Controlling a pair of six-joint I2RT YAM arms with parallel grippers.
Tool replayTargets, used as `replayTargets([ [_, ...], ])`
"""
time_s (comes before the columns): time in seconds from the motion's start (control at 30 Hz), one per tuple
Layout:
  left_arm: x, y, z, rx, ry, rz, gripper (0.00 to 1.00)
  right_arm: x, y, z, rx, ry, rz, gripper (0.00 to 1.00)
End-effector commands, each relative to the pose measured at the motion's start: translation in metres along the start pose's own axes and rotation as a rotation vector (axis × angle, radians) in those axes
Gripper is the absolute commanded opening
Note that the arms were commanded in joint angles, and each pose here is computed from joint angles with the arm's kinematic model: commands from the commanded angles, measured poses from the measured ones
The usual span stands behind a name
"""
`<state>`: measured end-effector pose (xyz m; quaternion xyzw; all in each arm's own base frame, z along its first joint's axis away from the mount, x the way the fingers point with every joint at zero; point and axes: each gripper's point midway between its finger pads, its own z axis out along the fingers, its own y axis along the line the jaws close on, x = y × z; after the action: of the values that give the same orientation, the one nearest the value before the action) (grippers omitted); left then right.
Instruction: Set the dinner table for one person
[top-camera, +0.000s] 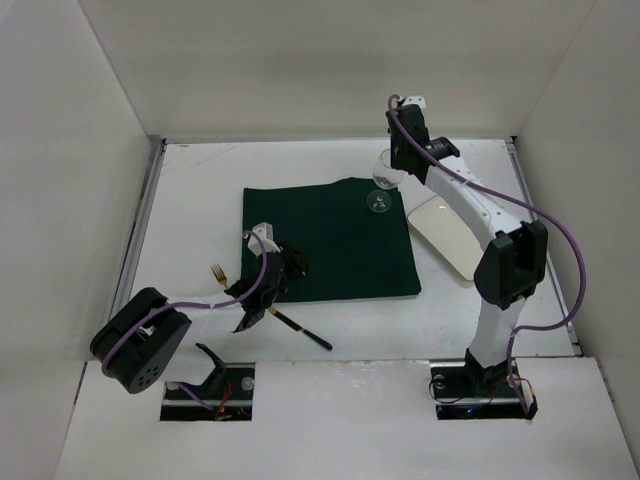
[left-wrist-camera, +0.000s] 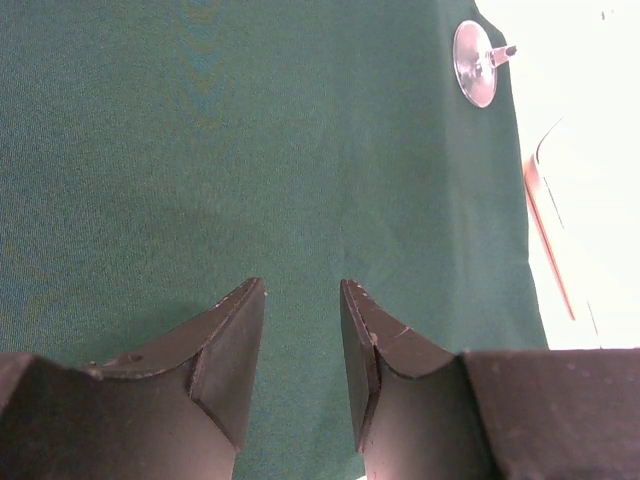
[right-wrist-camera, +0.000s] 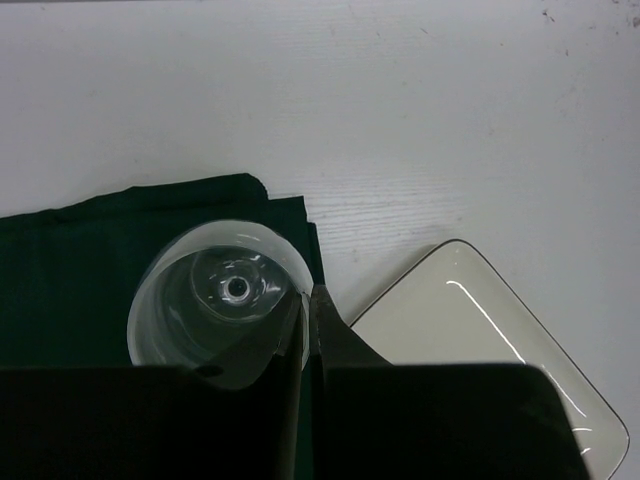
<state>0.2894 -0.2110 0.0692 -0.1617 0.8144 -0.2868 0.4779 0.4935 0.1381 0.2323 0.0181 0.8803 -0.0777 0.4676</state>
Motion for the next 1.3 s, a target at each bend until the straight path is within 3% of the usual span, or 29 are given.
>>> replayTargets([
  [0.0, -0.008, -0.008, 0.0, 0.031, -0.037, -0.023, 0.34, -0.026, 0.007, -0.012, -0.032, -0.072, 0.04, 0.1],
  [0.23, -0.008, -0.007, -0.001, 0.032, -0.038, -0.024, 0.34, -0.018, 0.012, -0.001, -0.036, -0.051, 0.04, 0.12],
  [0.37, -0.008, -0.007, 0.0, 0.03, -0.038, -0.024, 0.34, -0.03, 0.009, -0.01, -0.039, -0.091, 0.066, 0.35],
  [0.5, -0.008, -0.007, 0.0, 0.027, -0.039, -0.024, 0.34, -0.045, 0.004, -0.028, -0.053, -0.143, 0.098, 0.46],
  [0.87, -0.01, -0.007, -0.001, 0.03, -0.045, -0.026, 0.34, -0.055, -0.011, -0.06, -0.066, -0.202, 0.171, 0.54],
  [0.93, -0.009, -0.007, 0.0, 0.028, -0.041, -0.025, 0.34, -0.053, -0.019, -0.07, -0.073, -0.22, 0.216, 0.53],
  [1.07, -0.01, -0.008, -0.002, 0.033, -0.045, -0.028, 0.34, -0.01, -0.037, -0.075, -0.059, -0.198, 0.304, 0.37],
  [1.27, -0.01, -0.008, -0.002, 0.034, -0.044, -0.029, 0.34, 0.129, -0.039, -0.061, -0.032, 0.005, 0.406, 0.14],
])
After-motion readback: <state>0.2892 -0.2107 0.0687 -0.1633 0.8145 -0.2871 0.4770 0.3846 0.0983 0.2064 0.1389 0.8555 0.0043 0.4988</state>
